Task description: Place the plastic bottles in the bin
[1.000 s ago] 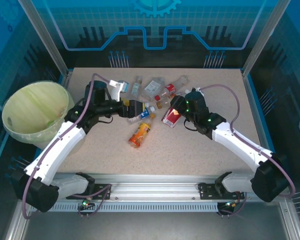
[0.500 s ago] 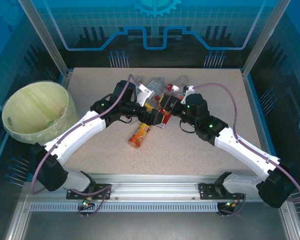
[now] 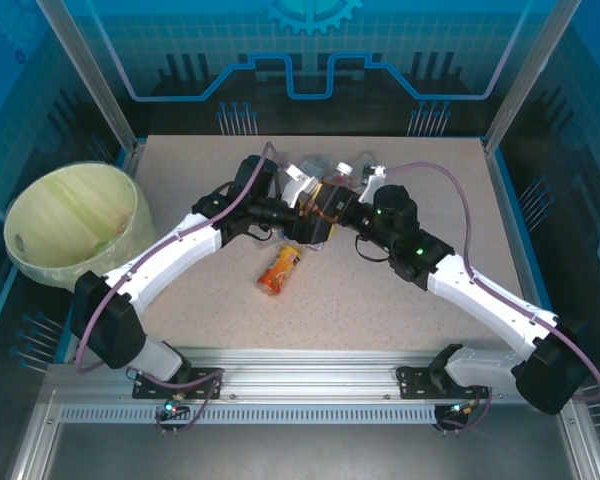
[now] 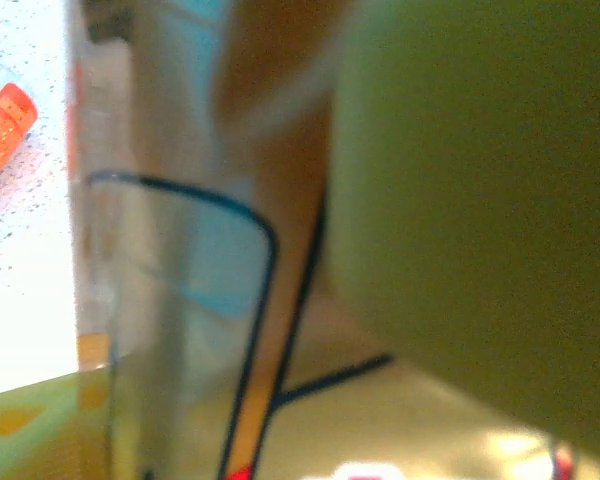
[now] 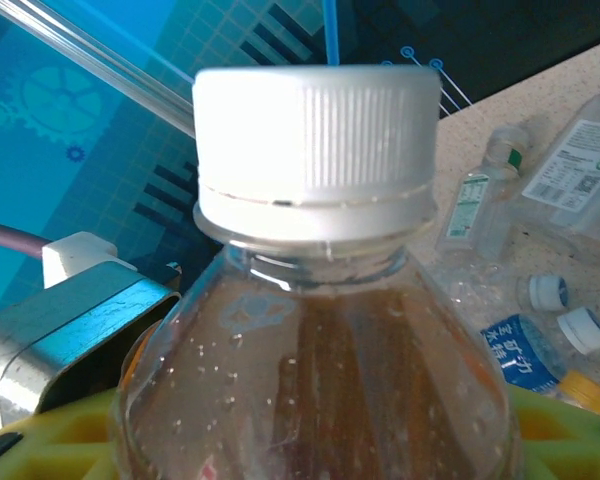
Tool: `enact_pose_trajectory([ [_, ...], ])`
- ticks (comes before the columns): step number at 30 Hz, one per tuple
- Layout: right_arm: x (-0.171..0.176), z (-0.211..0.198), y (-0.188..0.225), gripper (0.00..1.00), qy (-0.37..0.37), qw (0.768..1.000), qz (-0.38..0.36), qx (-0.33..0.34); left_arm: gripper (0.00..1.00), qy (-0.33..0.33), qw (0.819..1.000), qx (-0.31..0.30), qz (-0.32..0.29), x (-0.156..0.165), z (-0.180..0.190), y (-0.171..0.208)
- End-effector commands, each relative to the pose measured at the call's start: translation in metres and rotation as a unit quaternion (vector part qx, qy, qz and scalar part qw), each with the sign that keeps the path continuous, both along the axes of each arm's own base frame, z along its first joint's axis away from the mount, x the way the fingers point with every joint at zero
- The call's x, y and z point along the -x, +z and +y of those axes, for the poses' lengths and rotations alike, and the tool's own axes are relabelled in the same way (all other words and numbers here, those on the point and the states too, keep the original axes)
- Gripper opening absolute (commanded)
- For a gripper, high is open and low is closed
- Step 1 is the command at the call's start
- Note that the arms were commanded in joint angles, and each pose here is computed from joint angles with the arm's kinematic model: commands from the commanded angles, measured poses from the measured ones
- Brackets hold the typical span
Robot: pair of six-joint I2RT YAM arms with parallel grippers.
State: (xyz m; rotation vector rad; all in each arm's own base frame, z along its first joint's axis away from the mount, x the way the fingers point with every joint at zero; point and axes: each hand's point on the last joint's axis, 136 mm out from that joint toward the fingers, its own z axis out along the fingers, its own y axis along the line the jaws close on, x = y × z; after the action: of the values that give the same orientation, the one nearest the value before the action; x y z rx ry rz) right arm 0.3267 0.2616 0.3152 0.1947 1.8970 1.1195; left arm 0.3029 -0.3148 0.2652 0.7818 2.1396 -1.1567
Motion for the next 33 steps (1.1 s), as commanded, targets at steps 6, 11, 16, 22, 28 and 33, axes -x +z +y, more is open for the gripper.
enact_pose_trajectory([
  [6,0.009,0.018,0.023,0.38,0.046,0.998,-0.03,-0.032,0.57,-0.031,0.999,0.023,-0.021,0.012,-0.005,0.007],
  [11,0.011,0.02,0.025,0.52,0.062,0.998,-0.019,-0.027,0.56,0.012,0.999,-0.006,-0.036,-0.001,0.004,-0.003],
  [16,0.014,0.018,0.027,0.73,0.08,0.996,-0.007,-0.023,0.55,0.062,0.995,-0.045,-0.067,-0.015,0.02,-0.011],
  [22,0.023,0.019,0.037,0.89,0.115,0.993,-0.019,-0.006,0.54,0.111,0.988,-0.051,-0.09,-0.022,0.041,-0.006],
  [28,0.033,0.011,0.053,0.99,0.127,0.991,-0.046,0.002,0.53,0.168,0.978,-0.054,-0.115,-0.028,0.073,0.005],
  [33,0.042,0.004,0.066,1.0,0.13,0.988,-0.081,0.018,0.53,0.209,0.968,-0.055,-0.131,-0.024,0.1,0.021],
])
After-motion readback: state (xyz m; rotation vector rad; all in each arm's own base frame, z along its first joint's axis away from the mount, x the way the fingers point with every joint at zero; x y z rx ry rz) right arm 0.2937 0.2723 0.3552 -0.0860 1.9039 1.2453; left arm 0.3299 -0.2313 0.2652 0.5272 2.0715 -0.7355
